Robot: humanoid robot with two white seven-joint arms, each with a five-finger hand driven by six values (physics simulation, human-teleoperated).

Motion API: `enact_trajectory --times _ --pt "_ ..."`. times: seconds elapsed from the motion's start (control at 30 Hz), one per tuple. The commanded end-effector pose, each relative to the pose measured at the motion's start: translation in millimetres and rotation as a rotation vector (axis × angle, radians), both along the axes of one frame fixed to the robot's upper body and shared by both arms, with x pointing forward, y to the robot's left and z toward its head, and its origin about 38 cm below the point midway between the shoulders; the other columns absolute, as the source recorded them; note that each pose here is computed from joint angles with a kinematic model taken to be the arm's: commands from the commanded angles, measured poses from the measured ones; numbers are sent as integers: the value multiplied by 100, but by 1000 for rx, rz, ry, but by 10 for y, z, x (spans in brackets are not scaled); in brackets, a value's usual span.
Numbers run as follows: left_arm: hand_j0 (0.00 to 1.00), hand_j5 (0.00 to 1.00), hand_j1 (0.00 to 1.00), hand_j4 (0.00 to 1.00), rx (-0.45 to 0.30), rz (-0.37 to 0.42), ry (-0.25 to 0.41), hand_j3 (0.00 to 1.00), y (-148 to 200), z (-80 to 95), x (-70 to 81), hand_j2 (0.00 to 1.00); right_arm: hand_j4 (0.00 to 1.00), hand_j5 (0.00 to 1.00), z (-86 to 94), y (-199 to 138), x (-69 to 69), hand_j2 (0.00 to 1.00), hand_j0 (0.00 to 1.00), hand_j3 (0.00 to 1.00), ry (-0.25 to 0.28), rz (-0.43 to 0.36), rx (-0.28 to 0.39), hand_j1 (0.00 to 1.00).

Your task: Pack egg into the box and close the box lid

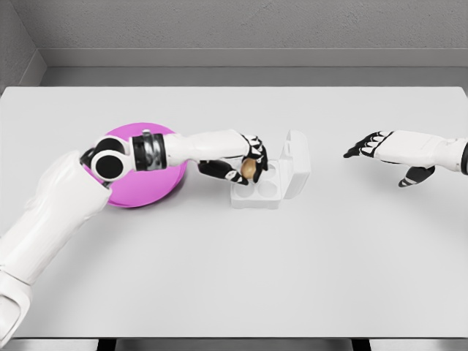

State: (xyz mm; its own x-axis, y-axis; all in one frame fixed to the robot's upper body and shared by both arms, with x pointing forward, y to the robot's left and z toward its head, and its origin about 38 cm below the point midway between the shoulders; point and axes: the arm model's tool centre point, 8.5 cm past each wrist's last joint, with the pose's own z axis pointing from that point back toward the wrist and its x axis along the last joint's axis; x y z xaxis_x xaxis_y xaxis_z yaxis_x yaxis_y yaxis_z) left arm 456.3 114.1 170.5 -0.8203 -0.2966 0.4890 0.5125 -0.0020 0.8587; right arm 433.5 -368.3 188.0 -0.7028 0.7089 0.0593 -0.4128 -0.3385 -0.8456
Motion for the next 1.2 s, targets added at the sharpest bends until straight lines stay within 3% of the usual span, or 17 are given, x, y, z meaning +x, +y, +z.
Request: enact_trajectory --times 0.0,0.13,0.53,0.77,0.97,1.0,1.07,1.17 --pt "31 31 31 31 -3 -1 6 31 -25 -14 -2 31 100 100 7 -3 1 100 100 100 0 -3 5 100" --pt "31 31 31 31 18 27 33 31 64 -140 21 31 100 100 7 -3 1 100 100 100 0 -3 5 100" --pt "31 31 31 31 14 25 34 31 49 -137 19 31 100 100 15 2 4 100 100 100 -2 -2 5 100" --pt "50 50 50 50 13 25 32 50 54 -134 16 50 100 100 9 1 1 100 100 100 -1 -2 5 100" --pt "52 52 52 52 10 26 47 52 59 -200 -25 52 100 100 28 59 -14 100 100 100 -7 16 9 100" --pt "56 56 56 56 9 27 46 56 61 -197 -23 56 100 100 30 67 -16 100 100 100 -7 19 9 100" --pt "76 76 76 76 11 30 45 76 82 -191 -16 76 100 100 34 61 -17 100 100 100 -8 18 9 100" --pt "87 87 87 87 10 33 45 87 103 -183 -12 87 100 100 34 61 -17 100 100 100 -8 18 9 100"
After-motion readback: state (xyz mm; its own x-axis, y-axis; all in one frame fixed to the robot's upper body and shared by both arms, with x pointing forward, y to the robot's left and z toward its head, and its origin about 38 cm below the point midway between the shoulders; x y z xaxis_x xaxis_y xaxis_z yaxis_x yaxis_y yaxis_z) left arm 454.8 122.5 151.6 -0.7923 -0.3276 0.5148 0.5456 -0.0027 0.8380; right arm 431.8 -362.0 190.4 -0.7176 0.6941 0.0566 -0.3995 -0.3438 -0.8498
